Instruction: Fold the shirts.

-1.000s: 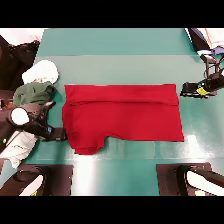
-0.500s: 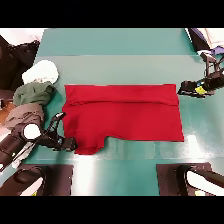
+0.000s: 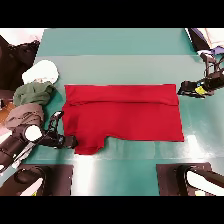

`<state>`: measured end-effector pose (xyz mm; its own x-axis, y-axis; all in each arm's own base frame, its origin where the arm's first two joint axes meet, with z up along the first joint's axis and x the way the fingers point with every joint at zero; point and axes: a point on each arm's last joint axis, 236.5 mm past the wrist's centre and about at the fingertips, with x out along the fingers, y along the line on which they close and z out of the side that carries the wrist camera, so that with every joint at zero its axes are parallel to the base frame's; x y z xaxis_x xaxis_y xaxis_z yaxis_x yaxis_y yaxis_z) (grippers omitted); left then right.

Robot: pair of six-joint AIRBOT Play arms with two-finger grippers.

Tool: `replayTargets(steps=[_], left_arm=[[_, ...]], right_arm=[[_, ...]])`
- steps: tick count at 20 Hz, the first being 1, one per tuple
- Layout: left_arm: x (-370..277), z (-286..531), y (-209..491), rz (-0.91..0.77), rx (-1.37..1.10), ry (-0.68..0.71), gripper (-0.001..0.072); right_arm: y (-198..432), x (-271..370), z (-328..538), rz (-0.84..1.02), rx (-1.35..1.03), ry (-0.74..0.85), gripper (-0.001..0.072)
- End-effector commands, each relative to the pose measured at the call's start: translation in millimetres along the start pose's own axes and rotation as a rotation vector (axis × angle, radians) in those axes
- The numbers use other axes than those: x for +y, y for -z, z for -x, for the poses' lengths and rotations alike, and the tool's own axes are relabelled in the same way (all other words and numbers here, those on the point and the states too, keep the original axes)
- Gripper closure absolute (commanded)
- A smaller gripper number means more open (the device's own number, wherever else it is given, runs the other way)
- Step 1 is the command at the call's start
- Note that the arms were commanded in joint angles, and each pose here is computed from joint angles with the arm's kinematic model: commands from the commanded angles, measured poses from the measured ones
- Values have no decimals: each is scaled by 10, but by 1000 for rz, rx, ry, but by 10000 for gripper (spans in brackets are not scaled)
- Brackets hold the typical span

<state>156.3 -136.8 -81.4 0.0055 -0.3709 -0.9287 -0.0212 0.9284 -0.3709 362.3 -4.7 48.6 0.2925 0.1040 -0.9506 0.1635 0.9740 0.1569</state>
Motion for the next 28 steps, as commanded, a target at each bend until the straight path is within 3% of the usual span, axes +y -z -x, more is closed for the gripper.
replayTargets(steps=[1, 2, 3, 4, 5, 10, 17, 28], left_arm=[[30, -54, 47, 17, 10, 0, 229], [-10, -48, 27, 23, 3, 15, 230], [-55, -38, 5, 29, -4, 32, 299], [-100, -23, -21, 20, -13, 48, 582], [-141, 2, -57, 3, -24, 59, 682], [-356, 423, -355, -113, -95, 54, 684], [-529, 827, -744, -178, -240, 44, 683], [-529, 826, -742, -178, -239, 44, 683]], right_arm=[[19, -1, 2, 0, 7, 0, 187], [19, -1, 3, 0, 7, 0, 187], [24, -1, 3, 0, 9, 1, 187], [44, -5, 3, 1, 17, 2, 187], [72, -15, 5, 5, 30, 6, 187], [566, -238, -22, 82, 210, 76, 205], [1653, -776, -421, -85, 385, 105, 205], [1922, -657, -742, -153, 378, 12, 264]])
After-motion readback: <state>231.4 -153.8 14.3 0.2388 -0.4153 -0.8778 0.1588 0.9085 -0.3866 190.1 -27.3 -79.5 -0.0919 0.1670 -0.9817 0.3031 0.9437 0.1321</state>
